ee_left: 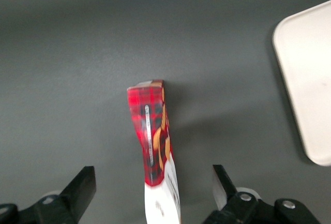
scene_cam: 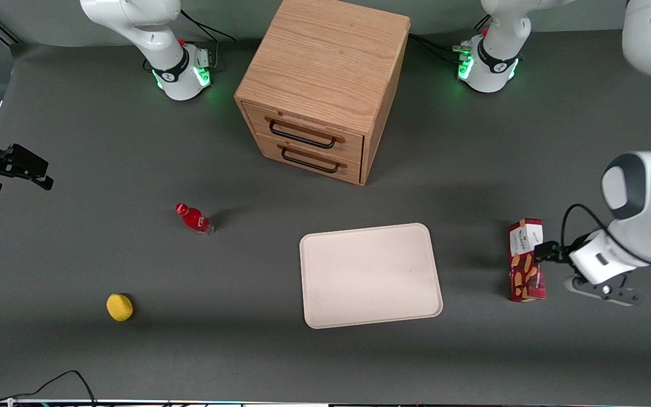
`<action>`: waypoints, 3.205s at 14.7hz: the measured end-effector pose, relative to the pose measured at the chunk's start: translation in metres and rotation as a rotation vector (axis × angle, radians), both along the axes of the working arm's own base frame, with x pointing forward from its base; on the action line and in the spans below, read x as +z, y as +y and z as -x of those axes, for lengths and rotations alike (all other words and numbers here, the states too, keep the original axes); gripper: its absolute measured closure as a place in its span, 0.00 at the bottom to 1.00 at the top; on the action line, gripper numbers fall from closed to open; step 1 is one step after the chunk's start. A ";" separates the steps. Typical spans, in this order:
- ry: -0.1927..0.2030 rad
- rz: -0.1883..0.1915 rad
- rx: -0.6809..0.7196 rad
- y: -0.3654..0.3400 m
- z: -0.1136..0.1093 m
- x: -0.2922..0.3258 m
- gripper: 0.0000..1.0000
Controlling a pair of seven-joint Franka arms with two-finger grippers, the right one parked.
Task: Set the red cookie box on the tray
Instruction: 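Move the left gripper down over the red tartan shortbread box, then close the left gripper on the shortbread box and lift it, then carry the held box over the cream tray with the left gripper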
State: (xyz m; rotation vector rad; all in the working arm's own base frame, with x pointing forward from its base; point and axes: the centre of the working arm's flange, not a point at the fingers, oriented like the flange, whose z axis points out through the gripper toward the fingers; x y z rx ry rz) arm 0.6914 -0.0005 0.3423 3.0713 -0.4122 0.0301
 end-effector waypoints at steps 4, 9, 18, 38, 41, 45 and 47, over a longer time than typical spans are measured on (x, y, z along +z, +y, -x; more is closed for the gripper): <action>0.014 -0.059 -0.005 0.003 -0.007 -0.067 0.00; 0.028 -0.053 0.002 0.004 -0.008 -0.116 0.20; 0.022 -0.056 0.052 0.003 -0.013 -0.098 0.84; 0.001 -0.040 0.390 -0.297 0.015 -0.044 0.89; -0.035 -0.014 0.384 -0.300 0.009 -0.071 0.89; -0.054 -0.020 0.368 -0.300 0.006 -0.095 0.89; -0.064 -0.030 0.357 -0.300 0.006 -0.102 0.89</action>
